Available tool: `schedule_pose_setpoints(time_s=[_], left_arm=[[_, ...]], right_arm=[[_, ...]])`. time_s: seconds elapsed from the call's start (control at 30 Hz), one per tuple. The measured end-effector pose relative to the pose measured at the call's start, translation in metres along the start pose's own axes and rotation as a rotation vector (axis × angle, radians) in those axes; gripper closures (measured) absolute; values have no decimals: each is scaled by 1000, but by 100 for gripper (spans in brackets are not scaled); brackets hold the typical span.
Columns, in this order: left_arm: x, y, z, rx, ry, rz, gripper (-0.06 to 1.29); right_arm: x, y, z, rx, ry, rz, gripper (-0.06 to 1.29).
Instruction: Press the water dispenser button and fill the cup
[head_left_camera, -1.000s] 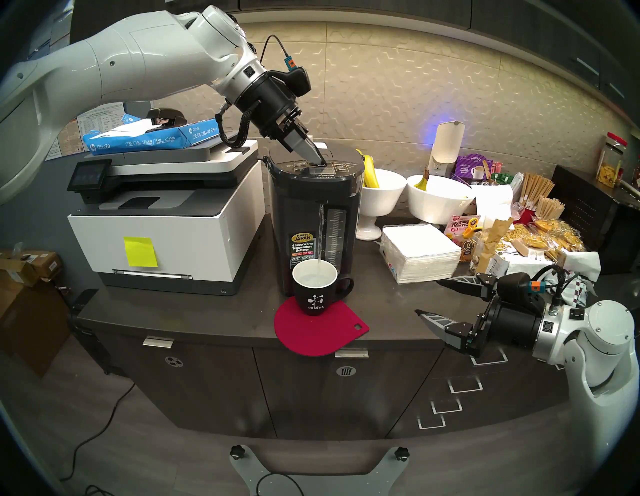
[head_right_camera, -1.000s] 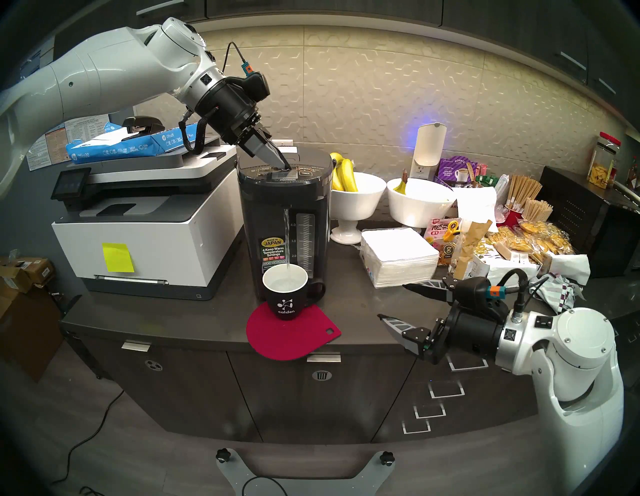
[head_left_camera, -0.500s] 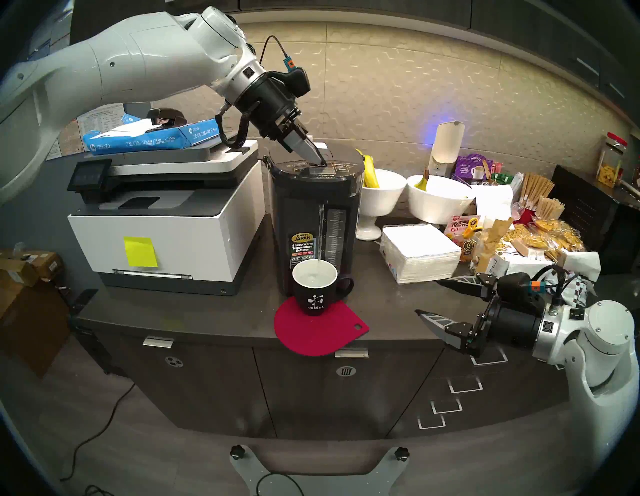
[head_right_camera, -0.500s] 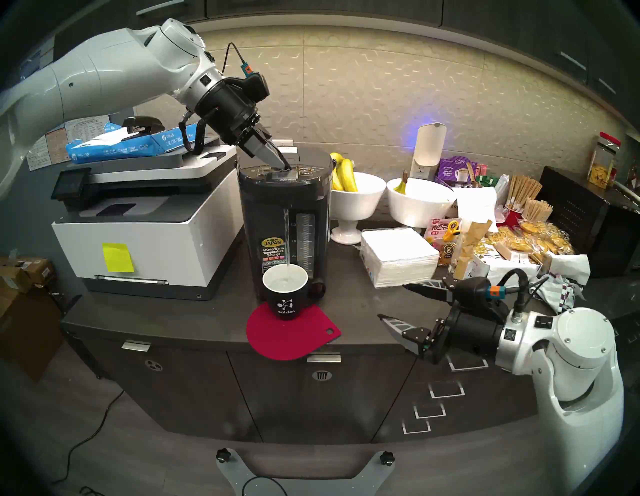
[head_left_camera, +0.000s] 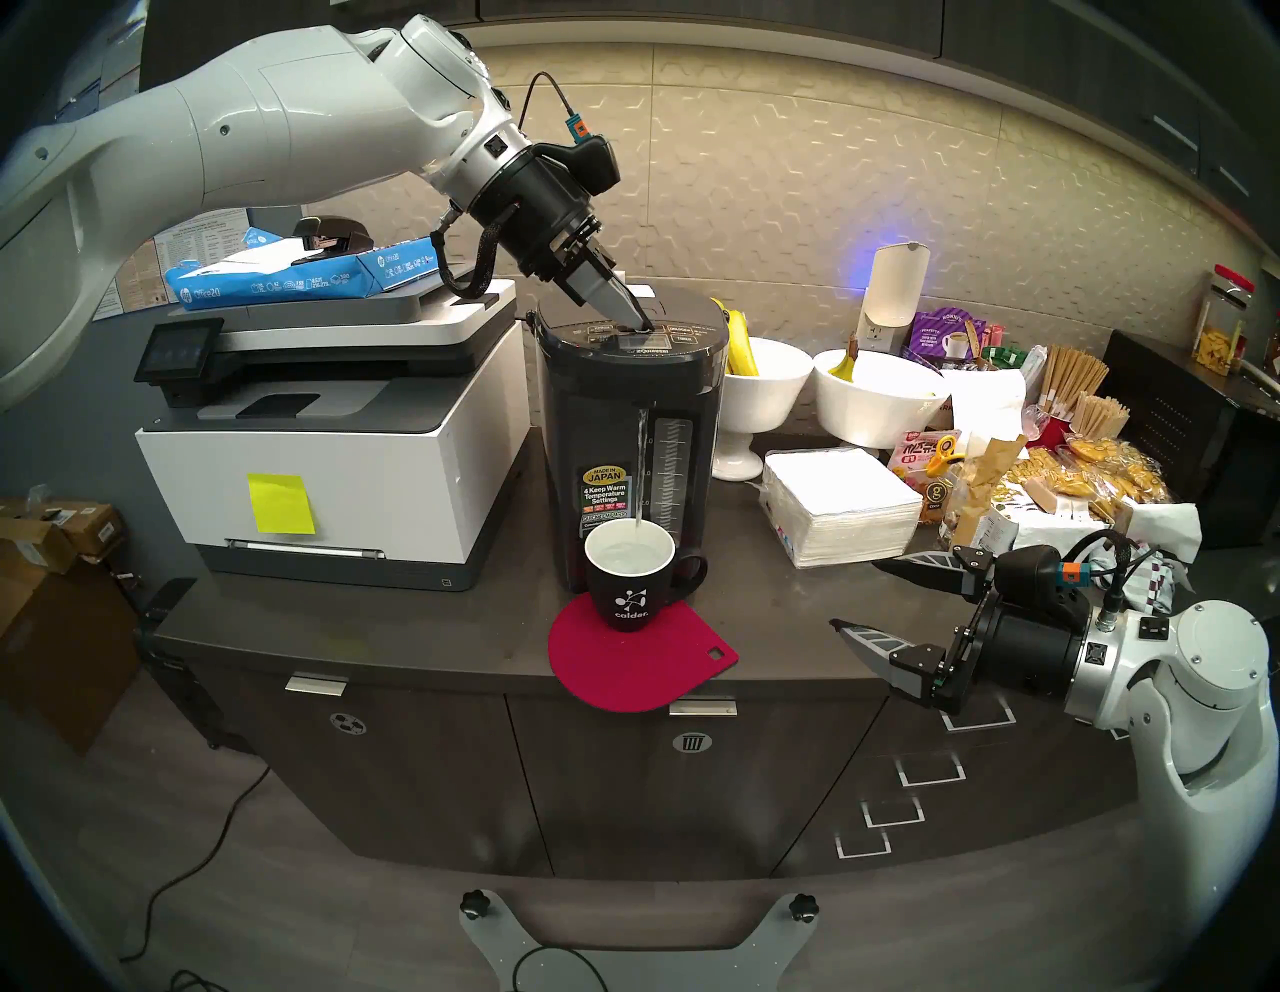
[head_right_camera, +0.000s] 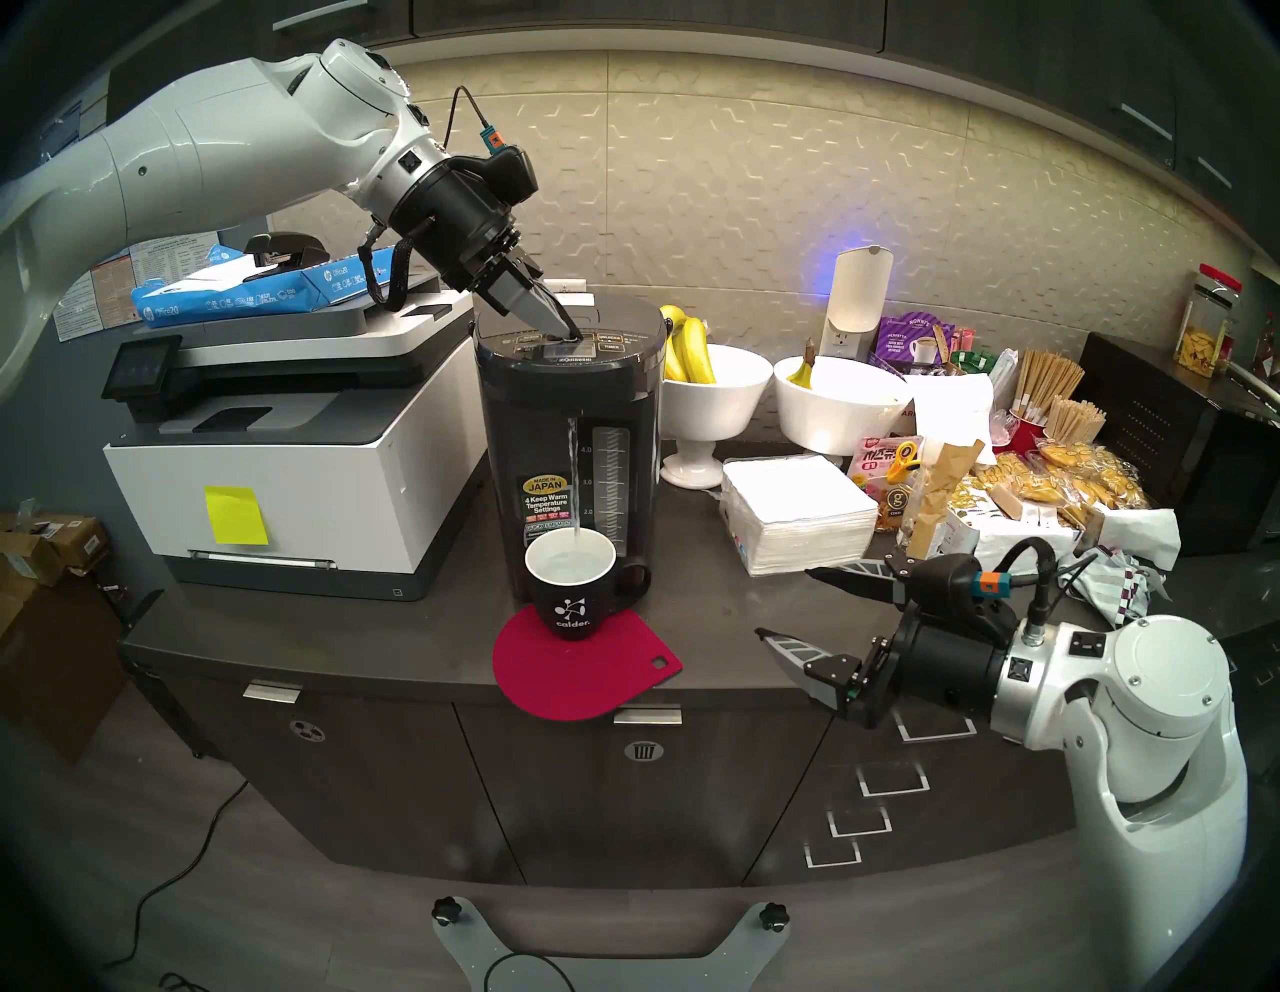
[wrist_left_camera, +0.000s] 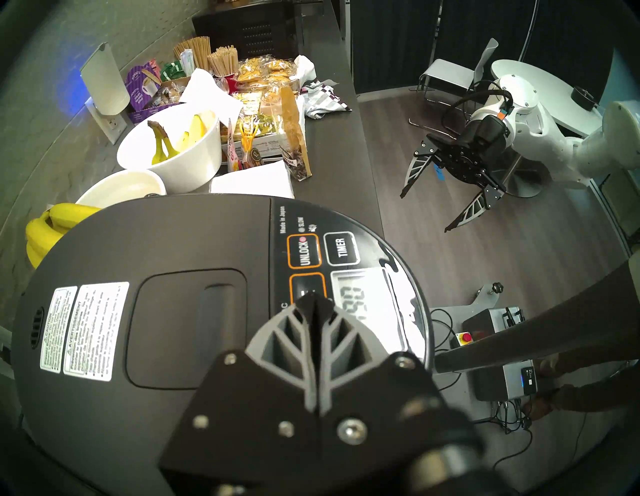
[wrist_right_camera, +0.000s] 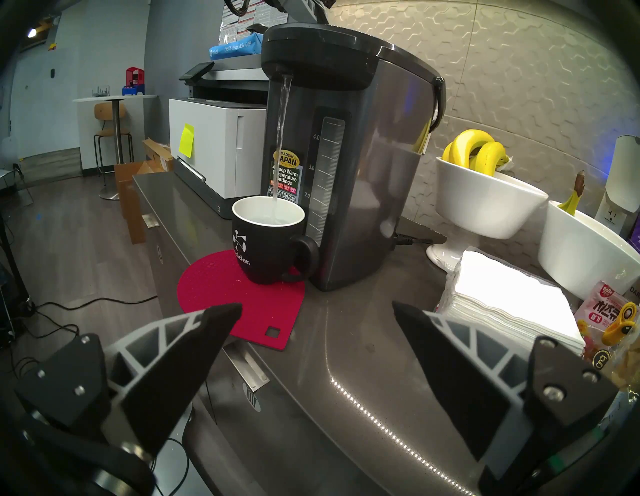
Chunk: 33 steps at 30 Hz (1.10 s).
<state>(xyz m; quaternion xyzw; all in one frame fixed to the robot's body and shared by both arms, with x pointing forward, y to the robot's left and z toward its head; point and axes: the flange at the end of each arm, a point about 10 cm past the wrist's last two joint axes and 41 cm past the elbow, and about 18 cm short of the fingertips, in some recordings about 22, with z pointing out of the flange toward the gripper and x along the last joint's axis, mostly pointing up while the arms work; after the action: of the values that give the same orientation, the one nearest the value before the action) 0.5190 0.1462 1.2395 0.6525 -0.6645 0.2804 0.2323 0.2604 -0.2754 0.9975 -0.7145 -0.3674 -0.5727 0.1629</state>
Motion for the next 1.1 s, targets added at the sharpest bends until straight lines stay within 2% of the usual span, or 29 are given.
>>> schedule_pose_setpoints(time_s=[0.77, 1.1], left_arm=[[0, 0, 0, -1, 3, -2, 125], [-3, 0, 0, 9, 26, -7, 125]], right_arm=[[0, 0, 0, 0, 0, 0, -2], [0, 0, 0, 0, 0, 0, -2]])
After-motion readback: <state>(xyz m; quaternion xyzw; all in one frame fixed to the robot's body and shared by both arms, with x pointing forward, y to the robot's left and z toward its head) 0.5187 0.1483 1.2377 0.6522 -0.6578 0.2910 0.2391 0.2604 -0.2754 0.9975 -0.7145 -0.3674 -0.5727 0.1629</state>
